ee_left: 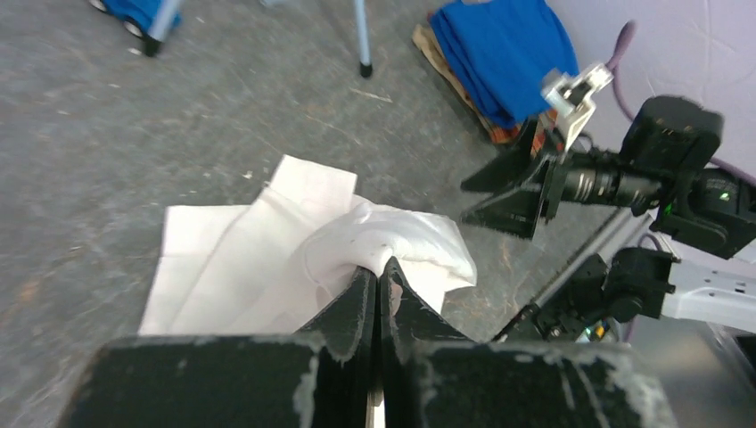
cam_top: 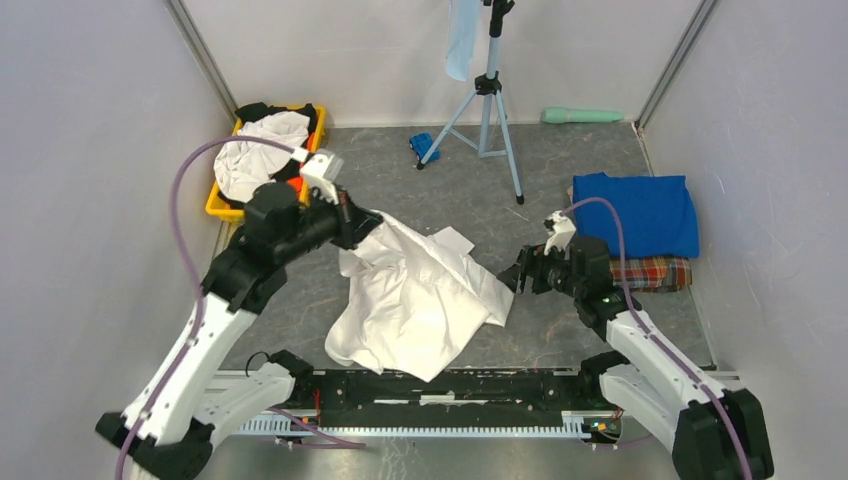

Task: Fold and stack the mixed laundry pile
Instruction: Flatten out the shirt at the center of the board.

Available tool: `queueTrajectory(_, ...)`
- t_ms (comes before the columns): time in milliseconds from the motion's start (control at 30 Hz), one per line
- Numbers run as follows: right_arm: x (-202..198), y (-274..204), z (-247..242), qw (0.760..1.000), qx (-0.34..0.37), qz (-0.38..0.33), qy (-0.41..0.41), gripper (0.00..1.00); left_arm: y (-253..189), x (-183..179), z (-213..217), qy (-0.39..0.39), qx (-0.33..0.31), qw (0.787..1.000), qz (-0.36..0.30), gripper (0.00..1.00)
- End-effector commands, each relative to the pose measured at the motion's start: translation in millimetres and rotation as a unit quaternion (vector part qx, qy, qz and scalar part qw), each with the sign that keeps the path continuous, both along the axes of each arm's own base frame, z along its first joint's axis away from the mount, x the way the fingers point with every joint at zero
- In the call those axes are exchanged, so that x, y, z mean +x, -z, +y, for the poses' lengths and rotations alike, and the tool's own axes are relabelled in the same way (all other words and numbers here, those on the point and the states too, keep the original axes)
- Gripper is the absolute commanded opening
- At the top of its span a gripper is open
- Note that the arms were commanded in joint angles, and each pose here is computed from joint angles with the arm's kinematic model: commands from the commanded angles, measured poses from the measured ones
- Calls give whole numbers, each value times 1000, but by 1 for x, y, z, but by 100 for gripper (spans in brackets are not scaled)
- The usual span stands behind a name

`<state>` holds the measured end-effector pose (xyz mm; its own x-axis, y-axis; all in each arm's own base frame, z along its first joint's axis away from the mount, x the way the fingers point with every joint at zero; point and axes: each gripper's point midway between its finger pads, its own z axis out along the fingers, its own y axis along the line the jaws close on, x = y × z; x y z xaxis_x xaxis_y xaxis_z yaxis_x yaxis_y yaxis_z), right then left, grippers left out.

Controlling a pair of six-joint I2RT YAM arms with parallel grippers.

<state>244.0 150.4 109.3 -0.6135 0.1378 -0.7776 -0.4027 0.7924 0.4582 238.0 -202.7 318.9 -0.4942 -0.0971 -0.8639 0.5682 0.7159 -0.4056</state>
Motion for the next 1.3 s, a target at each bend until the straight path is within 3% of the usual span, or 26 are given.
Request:
queueTrajectory(0, -5, 10, 22, 999, -22, 10, -38, 82, -29, -8, 50, -97, 27, 992, -77, 2)
queueTrajectory(167, -27, 9, 60, 991, -42, -19, -129, 86, -13, -17, 69, -133, 46, 988, -64, 2)
queueTrajectory(500, -42, -23, 93, 977, -39, -96, -184, 96, -10, -11, 103, -220, 83, 971, -52, 2)
queueTrajectory(600, -51, -20, 103, 972, -60, -103, -202, 94, -15, -10, 103, -219, 83, 971, -57, 2)
queueTrajectory(800, -47, 7, 100, 975, -105, -73, -179, 79, -16, -12, 114, -240, 92, 964, -66, 2)
queueTrajectory(867, -44, 12, 96, 976, -119, -69, -169, 80, -15, -14, 118, -245, 95, 962, -67, 2)
queueTrajectory(933, -42, 9, 95, 976, -121, -74, -166, 88, -14, -15, 123, -255, 102, 959, -67, 2)
queueTrajectory(1033, -45, -1, 101, 976, -101, -83, -177, 98, -12, -14, 152, -323, 137, 935, -57, 2)
queueTrajectory(1133, -59, -17, 120, 967, -48, -103, -228, 98, -15, -15, 187, -403, 184, 895, -50, 2)
queueTrajectory(1267, -75, -31, 139, 949, 1, -120, -293, 98, -26, -25, 215, -465, 192, 862, -67, 2)
